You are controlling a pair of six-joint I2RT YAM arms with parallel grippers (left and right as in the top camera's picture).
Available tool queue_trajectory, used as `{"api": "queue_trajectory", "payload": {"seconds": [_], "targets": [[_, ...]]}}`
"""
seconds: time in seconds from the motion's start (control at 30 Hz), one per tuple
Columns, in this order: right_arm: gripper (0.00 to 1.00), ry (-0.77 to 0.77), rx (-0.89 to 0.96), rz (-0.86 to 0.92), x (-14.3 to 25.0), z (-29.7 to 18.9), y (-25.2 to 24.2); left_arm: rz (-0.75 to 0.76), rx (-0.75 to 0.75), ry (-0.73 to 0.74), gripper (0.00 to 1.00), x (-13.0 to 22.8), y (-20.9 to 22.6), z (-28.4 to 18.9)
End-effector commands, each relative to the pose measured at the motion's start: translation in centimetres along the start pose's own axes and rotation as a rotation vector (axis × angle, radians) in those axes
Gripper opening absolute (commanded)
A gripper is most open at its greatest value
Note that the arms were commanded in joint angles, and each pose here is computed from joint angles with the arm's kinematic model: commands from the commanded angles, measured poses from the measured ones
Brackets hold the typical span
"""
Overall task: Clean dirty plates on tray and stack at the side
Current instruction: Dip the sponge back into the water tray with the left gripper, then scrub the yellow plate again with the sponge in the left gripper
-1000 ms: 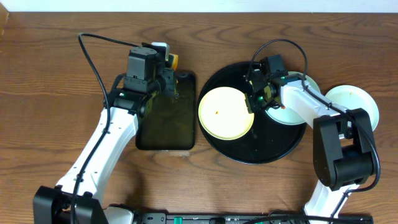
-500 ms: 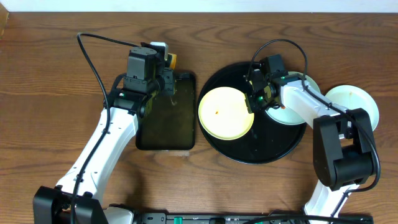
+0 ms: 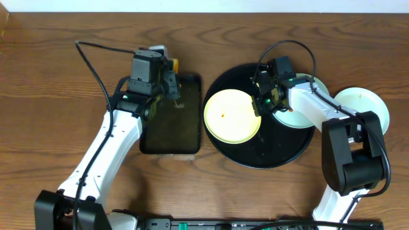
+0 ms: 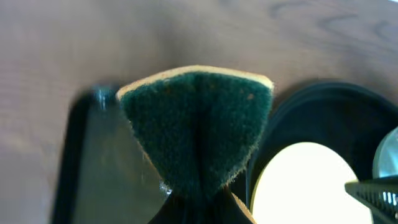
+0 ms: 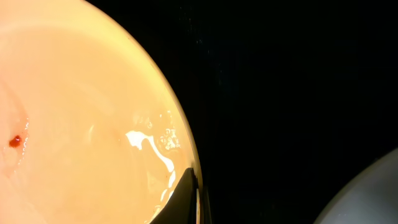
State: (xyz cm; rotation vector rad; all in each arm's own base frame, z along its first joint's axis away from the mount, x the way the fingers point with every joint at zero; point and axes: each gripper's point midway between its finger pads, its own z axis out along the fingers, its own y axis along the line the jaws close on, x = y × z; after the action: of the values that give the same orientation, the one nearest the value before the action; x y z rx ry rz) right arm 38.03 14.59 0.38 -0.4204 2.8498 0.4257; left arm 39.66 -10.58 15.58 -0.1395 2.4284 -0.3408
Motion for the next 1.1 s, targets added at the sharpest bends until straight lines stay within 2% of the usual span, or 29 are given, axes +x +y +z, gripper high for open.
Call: {"api": "queue_trajectory", "payload": {"seconds": [0.0,0.2,0.57,0.83,1.07], "targets": [[0.01,0.067,-0.028,-0.002,1.9,1.3,1.1,-0.292,-0.076,0.138,0.07,3.7,0.9,2.2],[0.01,0.067,-0.029,-0.002,1.9,1.3,1.1,-0.269,-0.093,0.287,0.07,8.2,-0.7,5.0],[0.01,0.067,-0.029,-0.002,1.9,1.3,1.1,0.046,0.115,0.177,0.07,7.6,-8.8,5.5],[0.01,0.069,-0.029,-0.001,2.0,1.3,1.1,0.130,0.199,0.176,0.07,10.0,-13.4,6.5],[0.01,0.071,-0.029,0.000,2.0,1.3,1.1,0.147,0.179,0.230,0.07,12.6,-13.3,8.9]]}}
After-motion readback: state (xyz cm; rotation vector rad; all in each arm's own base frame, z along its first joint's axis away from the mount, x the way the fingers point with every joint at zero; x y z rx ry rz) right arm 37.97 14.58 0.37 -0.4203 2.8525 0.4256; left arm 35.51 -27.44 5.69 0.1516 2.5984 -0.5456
